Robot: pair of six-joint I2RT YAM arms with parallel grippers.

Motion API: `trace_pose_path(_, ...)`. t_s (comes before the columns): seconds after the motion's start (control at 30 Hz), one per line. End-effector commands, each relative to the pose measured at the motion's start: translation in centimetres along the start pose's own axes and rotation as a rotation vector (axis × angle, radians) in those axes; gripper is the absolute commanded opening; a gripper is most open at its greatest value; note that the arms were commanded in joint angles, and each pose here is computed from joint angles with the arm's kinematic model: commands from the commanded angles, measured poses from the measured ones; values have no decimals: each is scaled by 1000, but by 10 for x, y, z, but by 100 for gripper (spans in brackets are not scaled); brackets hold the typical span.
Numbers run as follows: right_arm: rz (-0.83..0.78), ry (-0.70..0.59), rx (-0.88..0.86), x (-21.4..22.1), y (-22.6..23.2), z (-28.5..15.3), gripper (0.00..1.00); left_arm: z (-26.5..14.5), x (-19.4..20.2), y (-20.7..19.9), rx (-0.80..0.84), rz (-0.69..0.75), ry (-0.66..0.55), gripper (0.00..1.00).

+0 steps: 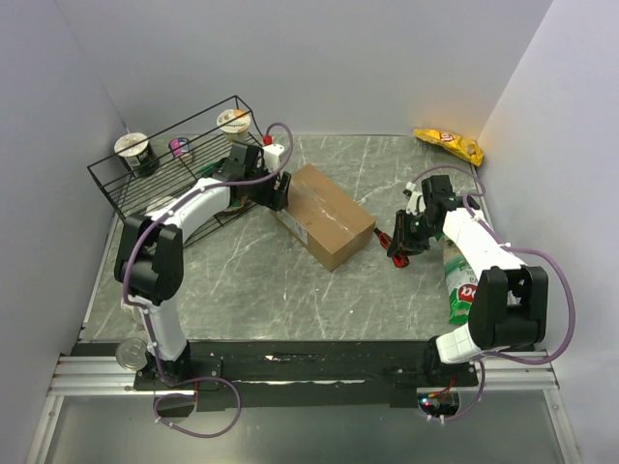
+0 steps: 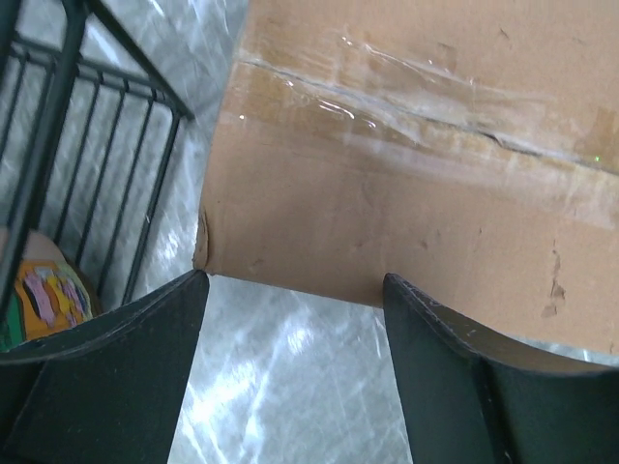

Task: Unpack the express box
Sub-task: Adjust the express box at the center of the board.

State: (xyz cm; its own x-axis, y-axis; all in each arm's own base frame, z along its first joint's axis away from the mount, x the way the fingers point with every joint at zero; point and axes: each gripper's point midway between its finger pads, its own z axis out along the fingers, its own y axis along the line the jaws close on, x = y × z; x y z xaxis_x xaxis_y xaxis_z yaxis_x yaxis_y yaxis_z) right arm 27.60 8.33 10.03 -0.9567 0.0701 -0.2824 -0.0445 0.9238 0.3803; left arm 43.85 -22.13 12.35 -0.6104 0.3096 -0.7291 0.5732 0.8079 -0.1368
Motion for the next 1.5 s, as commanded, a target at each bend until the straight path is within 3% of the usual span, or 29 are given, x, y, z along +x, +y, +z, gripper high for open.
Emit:
trace_pose_path(0.0,-15,-56,-25,-14,12,-11,0,23,3,7,-38,36,25,78)
trace_pose_path(0.3,-18,-77,-21,-12,13,-12,0,10,-10,27,-176,85,8,80)
trace_pose_path(0.4,-22,-79,-21,-11,13,-13,0,5,-21,6,-21,68,-40,80)
trace_pose_path(0.7,-37,-92,-30,-13,15,-16,0,23,-42,15,-29,-3,-89,82)
trace_pose_path(0.83,-40,-92,-27,-10,14,-17,0,29,-47,-2,128,-11,-111,82)
trace_pose_path(0.87,-37,-89,-27,-8,14,-16,0,28,-45,-17,229,-15,-110,81)
trace_pose_path(1.17,-21,-126,-50,-49,25,-13,0,20,-1,-38,306,-120,-2,79)
trace_pose_path(1.37,-65,-164,-72,-94,47,-9,0,-30,18,-61,321,-131,18,79)
trace_pose_path(1.47,-85,-167,-84,-111,57,-2,0,-47,47,-62,296,-110,72,80)
